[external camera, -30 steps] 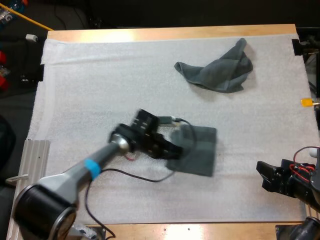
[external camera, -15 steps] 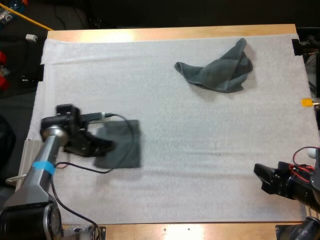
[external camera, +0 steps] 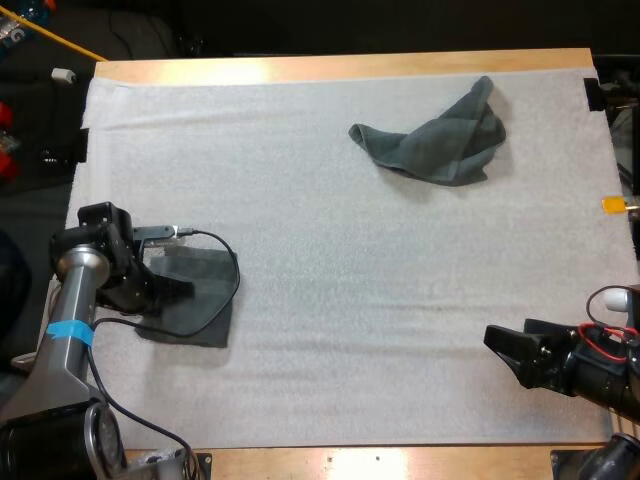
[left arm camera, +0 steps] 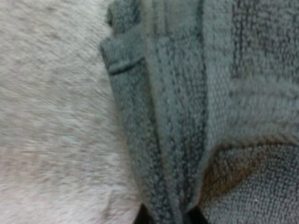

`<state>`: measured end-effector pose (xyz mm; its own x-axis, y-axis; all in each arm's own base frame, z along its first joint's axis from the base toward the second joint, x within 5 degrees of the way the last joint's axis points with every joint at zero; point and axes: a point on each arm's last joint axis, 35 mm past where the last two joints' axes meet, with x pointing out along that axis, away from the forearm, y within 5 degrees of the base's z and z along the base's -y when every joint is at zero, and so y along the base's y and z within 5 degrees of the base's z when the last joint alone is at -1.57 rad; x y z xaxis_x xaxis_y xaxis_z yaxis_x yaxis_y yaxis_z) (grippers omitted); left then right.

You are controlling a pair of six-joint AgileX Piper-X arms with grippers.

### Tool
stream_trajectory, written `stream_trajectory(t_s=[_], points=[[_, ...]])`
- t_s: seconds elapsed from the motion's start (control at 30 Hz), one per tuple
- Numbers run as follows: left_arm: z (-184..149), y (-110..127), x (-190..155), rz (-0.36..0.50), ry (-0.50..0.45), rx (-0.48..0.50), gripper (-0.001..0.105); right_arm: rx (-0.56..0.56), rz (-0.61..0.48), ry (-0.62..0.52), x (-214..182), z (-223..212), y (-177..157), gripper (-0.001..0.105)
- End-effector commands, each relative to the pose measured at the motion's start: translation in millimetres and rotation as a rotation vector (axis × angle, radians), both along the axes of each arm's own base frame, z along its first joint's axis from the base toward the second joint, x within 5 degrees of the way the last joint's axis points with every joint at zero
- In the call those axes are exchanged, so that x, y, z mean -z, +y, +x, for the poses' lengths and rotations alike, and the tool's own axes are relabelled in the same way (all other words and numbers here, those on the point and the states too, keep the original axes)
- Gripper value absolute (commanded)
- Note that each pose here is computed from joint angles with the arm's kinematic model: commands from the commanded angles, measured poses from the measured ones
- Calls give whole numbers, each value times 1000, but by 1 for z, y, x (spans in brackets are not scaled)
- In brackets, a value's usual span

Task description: Pick towel from pile, fold and stack

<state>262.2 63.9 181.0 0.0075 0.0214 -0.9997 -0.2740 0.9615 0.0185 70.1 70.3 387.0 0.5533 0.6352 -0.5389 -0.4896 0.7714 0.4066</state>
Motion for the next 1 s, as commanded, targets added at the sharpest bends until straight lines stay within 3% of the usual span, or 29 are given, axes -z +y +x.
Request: stream_trajectory(t_s=[0.0, 0.07, 0.13, 0.2, 0.33, 0.47, 0.7, 0.97], points=[[0, 2, -5, 40, 3, -10, 17, -21, 20, -3, -3, -1, 1, 64], [0, 3, -6, 56, 7, -14, 34, -38, 28, 4, -3, -1, 1, 64], [-1, 4, -6, 80, 20, -18, 62, -53, 34, 11, -3, -2, 1, 64], [-2, 3, -6, 78, 29, -29, 75, -53, 33, 12, -3, -2, 1, 64], [-6, 2, -10, 48, 67, -43, 64, -53, 33, 12, -3, -2, 1, 64], [-14, -4, -19, -54, 79, -52, 64, -56, 30, 8, -3, -2, 1, 64], [-16, -9, -33, -153, -25, -50, 64, -55, 27, 10, -2, -2, 2, 64], [-19, -19, -9, -134, -58, -3, 64, -52, 26, 9, -2, -2, 2, 64]])
